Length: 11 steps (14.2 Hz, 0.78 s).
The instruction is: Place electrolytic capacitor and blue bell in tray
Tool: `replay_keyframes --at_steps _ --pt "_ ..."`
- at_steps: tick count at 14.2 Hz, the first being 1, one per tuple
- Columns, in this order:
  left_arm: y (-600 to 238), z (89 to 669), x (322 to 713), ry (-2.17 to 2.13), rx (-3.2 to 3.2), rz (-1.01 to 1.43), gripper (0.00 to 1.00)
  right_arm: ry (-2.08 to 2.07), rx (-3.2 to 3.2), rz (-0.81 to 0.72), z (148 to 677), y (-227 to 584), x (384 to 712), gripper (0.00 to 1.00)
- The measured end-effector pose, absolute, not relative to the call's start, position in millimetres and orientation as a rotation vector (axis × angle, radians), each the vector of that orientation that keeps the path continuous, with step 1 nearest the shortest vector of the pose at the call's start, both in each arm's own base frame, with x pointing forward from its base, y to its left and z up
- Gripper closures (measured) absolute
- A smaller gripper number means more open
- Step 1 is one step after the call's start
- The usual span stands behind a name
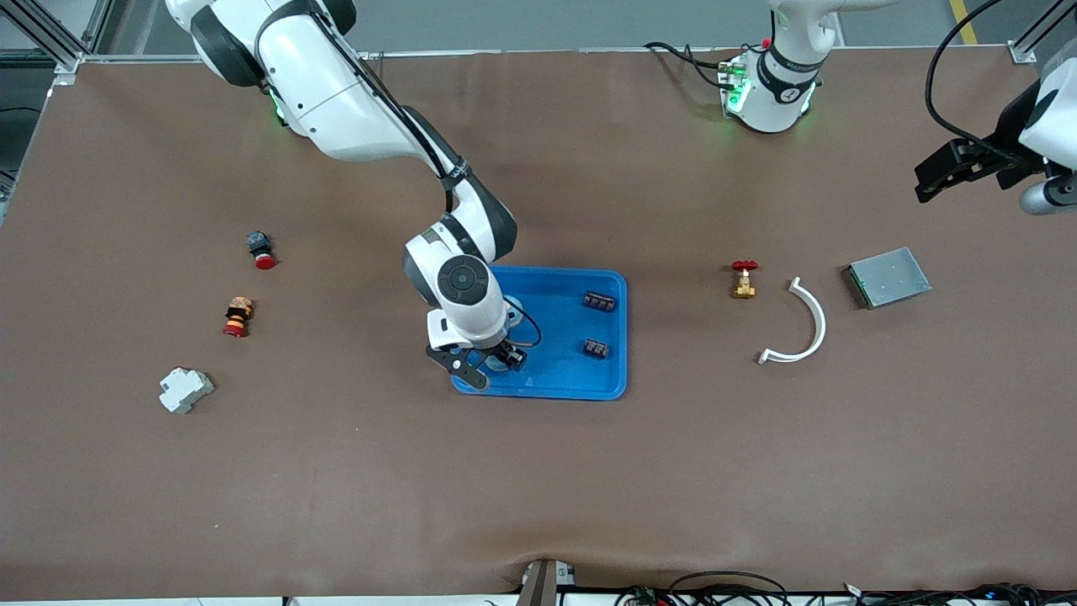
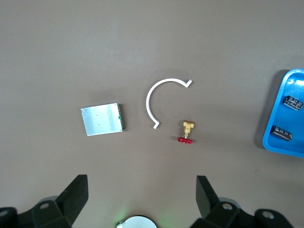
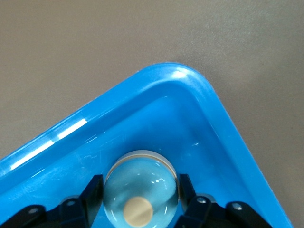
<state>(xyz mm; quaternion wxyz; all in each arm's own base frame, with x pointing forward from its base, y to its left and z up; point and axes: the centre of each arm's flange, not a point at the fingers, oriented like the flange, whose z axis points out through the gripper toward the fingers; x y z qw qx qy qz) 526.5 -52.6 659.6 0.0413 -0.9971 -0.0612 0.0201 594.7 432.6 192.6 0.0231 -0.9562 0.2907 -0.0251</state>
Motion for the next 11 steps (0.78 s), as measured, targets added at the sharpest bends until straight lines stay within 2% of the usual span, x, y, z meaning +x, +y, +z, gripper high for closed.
replay_keyframes --at_steps 2,3,7,11 --pt "-52 664 522 -0.188 -3.053 0.049 0.0 0.881 -2.976 -0.102 193 432 595 0.02" --pt "-50 666 520 -0.195 -3.053 0.044 0.0 0.877 -2.979 -0.109 193 432 596 0.0" --pt "-44 672 516 -0.204 -3.054 0.029 0.0 0.878 -2.985 -0.113 201 433 599 0.0" --pt "-46 671 513 -0.199 -3.053 0.034 0.0 0.817 -3.101 -0.022 234 428 603 0.0"
